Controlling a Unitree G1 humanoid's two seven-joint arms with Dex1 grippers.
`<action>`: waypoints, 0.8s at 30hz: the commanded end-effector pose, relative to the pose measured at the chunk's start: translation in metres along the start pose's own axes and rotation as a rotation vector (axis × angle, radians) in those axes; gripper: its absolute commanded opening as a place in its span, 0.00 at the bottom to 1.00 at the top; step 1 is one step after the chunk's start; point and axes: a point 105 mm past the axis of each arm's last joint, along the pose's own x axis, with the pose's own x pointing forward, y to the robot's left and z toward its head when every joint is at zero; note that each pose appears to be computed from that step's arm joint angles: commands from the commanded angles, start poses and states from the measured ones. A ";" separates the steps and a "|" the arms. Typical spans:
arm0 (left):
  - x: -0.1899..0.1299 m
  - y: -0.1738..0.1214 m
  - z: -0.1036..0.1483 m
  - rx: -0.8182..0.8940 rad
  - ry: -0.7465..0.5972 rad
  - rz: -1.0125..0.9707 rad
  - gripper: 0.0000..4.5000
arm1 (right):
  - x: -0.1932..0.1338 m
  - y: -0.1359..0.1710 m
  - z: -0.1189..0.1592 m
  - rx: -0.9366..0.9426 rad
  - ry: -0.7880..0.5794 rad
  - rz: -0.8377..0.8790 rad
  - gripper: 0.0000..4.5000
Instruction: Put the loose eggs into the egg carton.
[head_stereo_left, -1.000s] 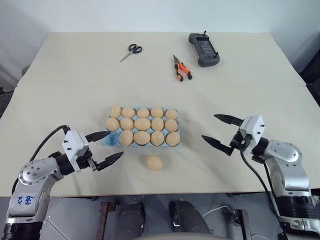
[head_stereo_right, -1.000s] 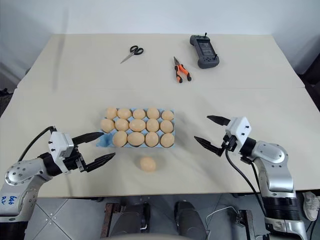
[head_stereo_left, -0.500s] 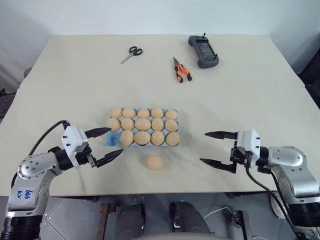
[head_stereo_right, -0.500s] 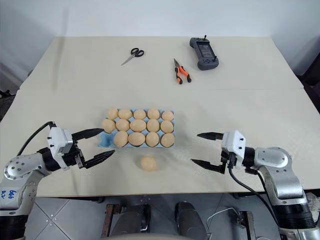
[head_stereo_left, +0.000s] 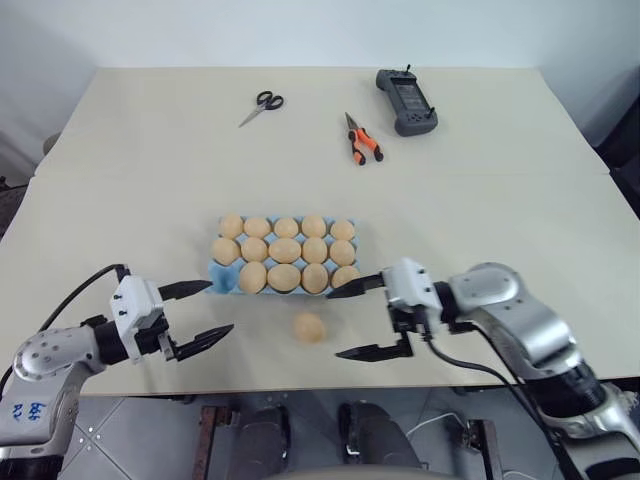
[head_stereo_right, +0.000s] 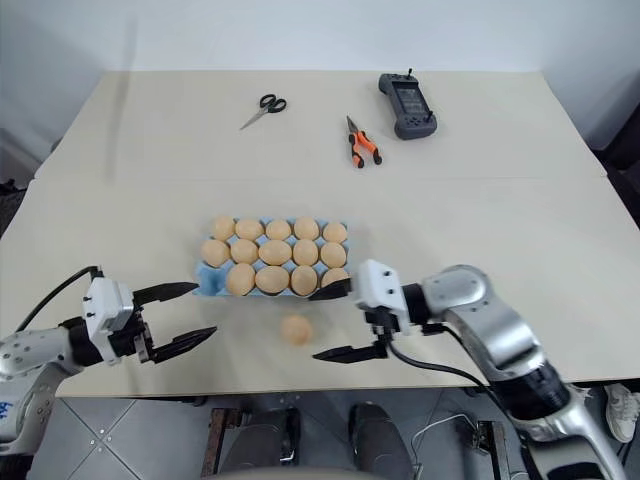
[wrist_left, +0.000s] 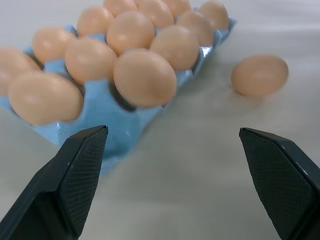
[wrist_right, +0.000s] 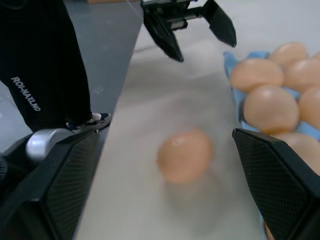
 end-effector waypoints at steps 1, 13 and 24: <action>-0.010 0.000 0.007 0.038 -0.007 0.028 1.00 | 0.014 -0.003 -0.004 -0.012 0.015 0.006 0.99; -0.012 -0.008 0.012 0.031 -0.013 0.050 1.00 | 0.033 -0.011 -0.025 0.004 0.078 0.009 0.99; -0.012 -0.005 0.018 0.038 -0.029 0.087 1.00 | 0.030 -0.016 -0.024 -0.028 0.066 0.049 0.35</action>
